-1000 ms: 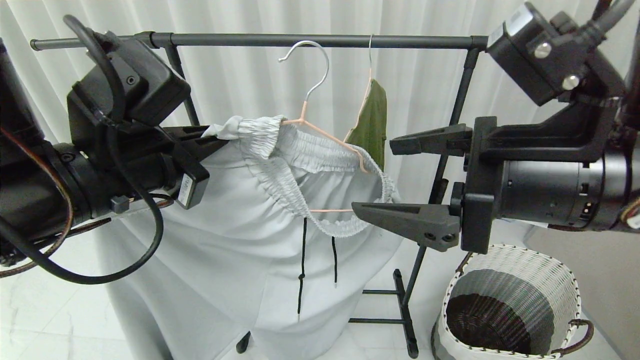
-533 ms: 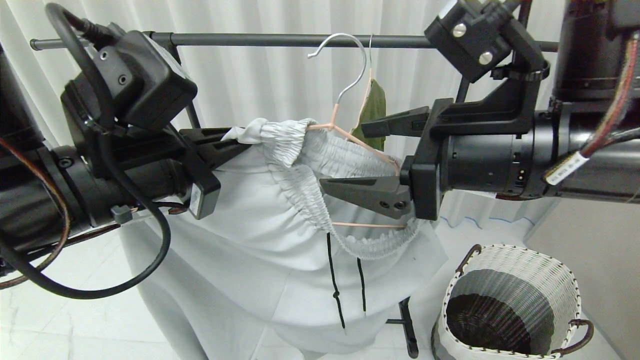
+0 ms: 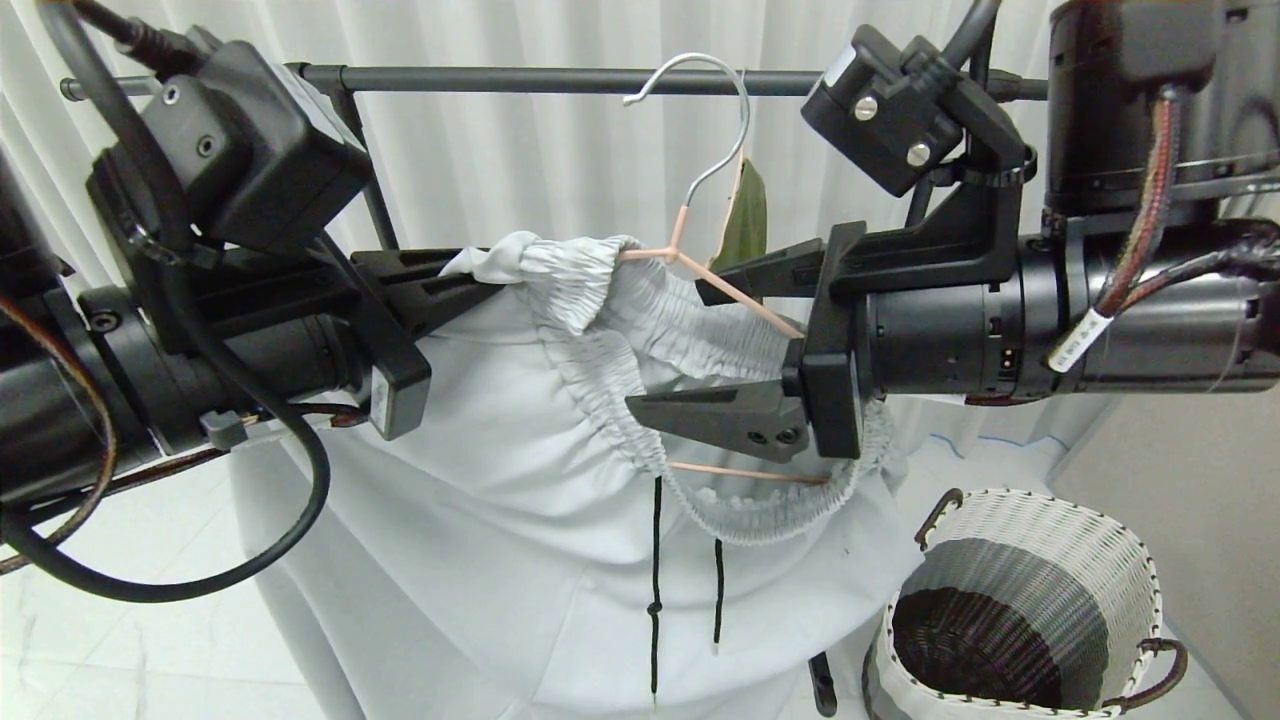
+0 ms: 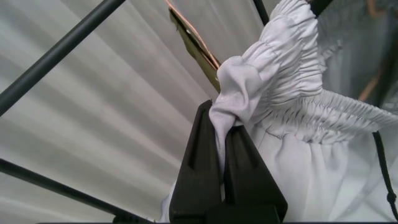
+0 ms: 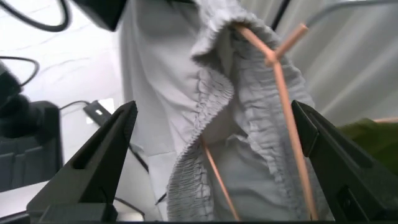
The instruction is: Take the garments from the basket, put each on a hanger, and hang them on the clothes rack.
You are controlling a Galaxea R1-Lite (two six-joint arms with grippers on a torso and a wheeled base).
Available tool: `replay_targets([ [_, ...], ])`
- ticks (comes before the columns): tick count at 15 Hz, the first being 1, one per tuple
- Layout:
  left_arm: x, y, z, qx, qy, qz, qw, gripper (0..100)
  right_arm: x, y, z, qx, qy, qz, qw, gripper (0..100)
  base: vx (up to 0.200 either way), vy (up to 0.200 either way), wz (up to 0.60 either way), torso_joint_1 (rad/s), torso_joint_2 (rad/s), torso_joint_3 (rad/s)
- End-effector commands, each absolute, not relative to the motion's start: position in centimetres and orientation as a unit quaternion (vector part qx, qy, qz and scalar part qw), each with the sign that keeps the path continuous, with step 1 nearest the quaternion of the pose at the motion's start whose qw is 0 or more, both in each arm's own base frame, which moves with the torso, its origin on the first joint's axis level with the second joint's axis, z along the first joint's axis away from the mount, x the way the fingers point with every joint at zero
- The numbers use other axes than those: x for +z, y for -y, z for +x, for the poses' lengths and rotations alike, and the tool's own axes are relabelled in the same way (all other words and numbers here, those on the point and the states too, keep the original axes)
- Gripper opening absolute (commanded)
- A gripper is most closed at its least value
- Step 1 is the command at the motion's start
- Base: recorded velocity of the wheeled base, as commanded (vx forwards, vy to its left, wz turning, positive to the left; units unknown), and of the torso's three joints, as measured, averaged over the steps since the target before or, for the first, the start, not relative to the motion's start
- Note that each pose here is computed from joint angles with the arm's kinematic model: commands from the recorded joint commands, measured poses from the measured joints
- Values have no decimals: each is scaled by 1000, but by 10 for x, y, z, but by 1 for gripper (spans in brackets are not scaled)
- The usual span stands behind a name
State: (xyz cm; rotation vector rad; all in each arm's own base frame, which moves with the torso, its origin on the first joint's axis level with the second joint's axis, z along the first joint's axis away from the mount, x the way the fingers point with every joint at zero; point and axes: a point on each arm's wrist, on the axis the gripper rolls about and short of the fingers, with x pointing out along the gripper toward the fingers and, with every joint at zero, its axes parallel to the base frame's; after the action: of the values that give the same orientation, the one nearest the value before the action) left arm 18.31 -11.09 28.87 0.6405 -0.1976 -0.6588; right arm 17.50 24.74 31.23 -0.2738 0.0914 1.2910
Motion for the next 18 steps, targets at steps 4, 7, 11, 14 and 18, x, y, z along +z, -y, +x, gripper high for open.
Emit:
replay_targets([
  [4, 291, 113, 183, -320, 99, 308, 891, 0, 306, -256, 173, 613, -57, -124, 778, 100, 0, 0, 0, 0, 0, 0],
  [7, 292, 114, 182, -322, 102, 307, 890, 0, 302, -259, 176, 611, -71, -114, 780, 100, 0, 0, 0, 0, 0, 0],
  [11, 292, 113, 182, -321, 103, 307, 890, 0, 303, -258, 177, 606, -74, -107, 785, 0, 0, 0, 0, 0, 0, 0],
  [14, 292, 113, 182, -321, 102, 307, 890, 0, 303, -258, 178, 605, -72, -107, 786, 0, 0, 0, 0, 0, 0, 0],
  [18, 291, 113, 182, -321, 102, 307, 890, 0, 303, -258, 178, 603, -72, -107, 787, 0, 0, 0, 0, 0, 0, 0],
])
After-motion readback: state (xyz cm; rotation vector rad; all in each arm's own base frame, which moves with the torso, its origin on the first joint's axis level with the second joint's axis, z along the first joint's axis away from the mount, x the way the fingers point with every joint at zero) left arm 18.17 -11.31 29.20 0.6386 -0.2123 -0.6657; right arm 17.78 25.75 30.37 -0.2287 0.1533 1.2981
